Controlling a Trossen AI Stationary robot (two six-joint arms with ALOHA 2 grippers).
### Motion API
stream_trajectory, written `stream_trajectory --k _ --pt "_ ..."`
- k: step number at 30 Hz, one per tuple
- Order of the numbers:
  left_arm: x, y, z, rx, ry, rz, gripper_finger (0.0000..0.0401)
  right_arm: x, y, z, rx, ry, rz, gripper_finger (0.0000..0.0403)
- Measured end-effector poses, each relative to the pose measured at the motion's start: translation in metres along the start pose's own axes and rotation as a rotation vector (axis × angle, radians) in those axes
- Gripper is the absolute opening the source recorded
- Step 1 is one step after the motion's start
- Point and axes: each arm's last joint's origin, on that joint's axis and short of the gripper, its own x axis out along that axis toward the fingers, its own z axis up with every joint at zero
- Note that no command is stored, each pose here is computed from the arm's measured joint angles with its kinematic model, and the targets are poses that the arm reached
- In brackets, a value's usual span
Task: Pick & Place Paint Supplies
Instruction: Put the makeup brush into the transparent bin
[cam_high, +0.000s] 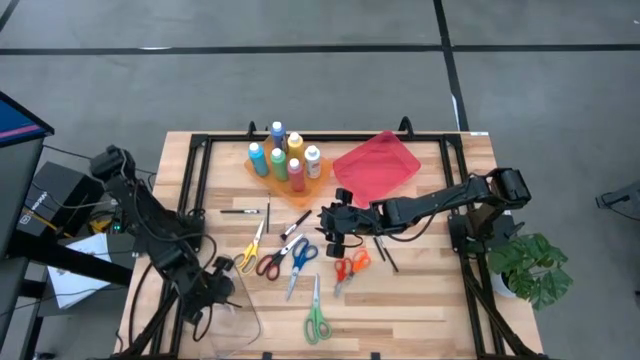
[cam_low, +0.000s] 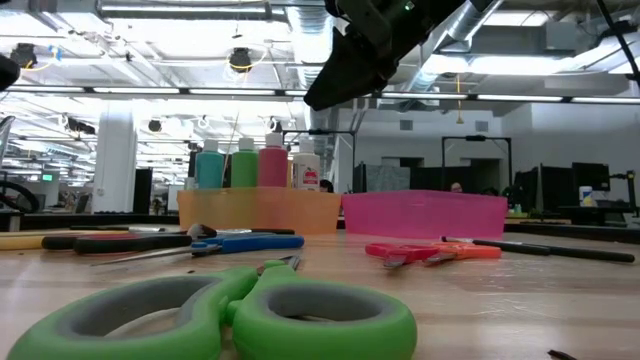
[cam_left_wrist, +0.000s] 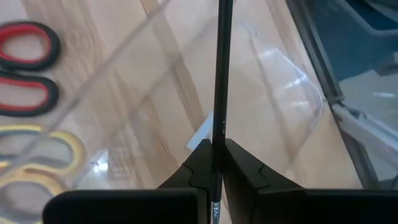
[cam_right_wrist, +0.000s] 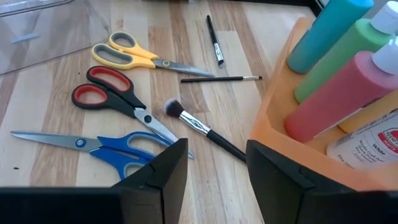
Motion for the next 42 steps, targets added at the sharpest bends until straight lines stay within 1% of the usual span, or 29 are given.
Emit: stream_trajectory --k 5,12,19,23,27,31,34,36,37,38,39,41,42 --pt "0.005 -0.001 -0.002 0.002 0.043 -0.009 0.0019 0.000 0.000 0.000 0.000 0.001 0.000 0.0159" --pt "0.006 -0.001 -0.002 -0.004 0.064 -0.026 0.0054 0.000 0.000 0.000 0.000 0.002 0.007 0.0159" --pt "0.005 0.002 -0.005 -0.102 0.092 0.006 0.0097 0.000 0.000 0.000 0.003 0.002 0.008 0.0159" --pt "0.001 0.006 -0.002 -0.158 0.057 -0.002 0.0125 0.000 0.000 0.000 0.002 0.002 0.009 0.0159" --pt "-0.015 0.013 0.011 -0.202 -0.085 -0.063 0.0146 -0.001 0.003 0.000 -0.005 0.001 0.017 0.0159" --pt "-0.041 0.023 0.023 -0.254 -0.284 -0.134 0.0151 -0.001 0.005 0.000 -0.012 0.000 0.022 0.0159" --pt "-0.067 0.030 0.030 -0.229 -0.488 -0.164 0.0144 -0.002 0.005 -0.001 -0.014 0.000 0.023 0.0159" --pt "-0.088 0.036 0.034 -0.166 -0.658 -0.140 0.0138 -0.002 0.005 -0.001 -0.015 0.001 0.023 0.0159" --pt "-0.098 0.039 0.035 -0.120 -0.745 -0.096 0.0135 -0.002 0.005 -0.001 -0.018 0.001 0.023 0.0159" --pt "-0.107 0.043 0.036 -0.082 -0.828 -0.028 0.0133 -0.002 0.005 -0.001 -0.019 0.001 0.023 0.0159" --pt "-0.117 0.048 0.035 -0.062 -0.904 0.063 0.0131 -0.002 0.005 -0.001 -0.019 0.002 0.023 0.0159" --pt "-0.130 0.058 0.031 -0.084 -0.984 0.268 0.0128 -0.002 0.005 -0.001 -0.020 0.004 0.023 0.0159" --pt "-0.133 0.064 0.028 -0.099 -0.982 0.363 0.0128 -0.002 0.005 -0.001 -0.020 0.006 0.023 0.0159"
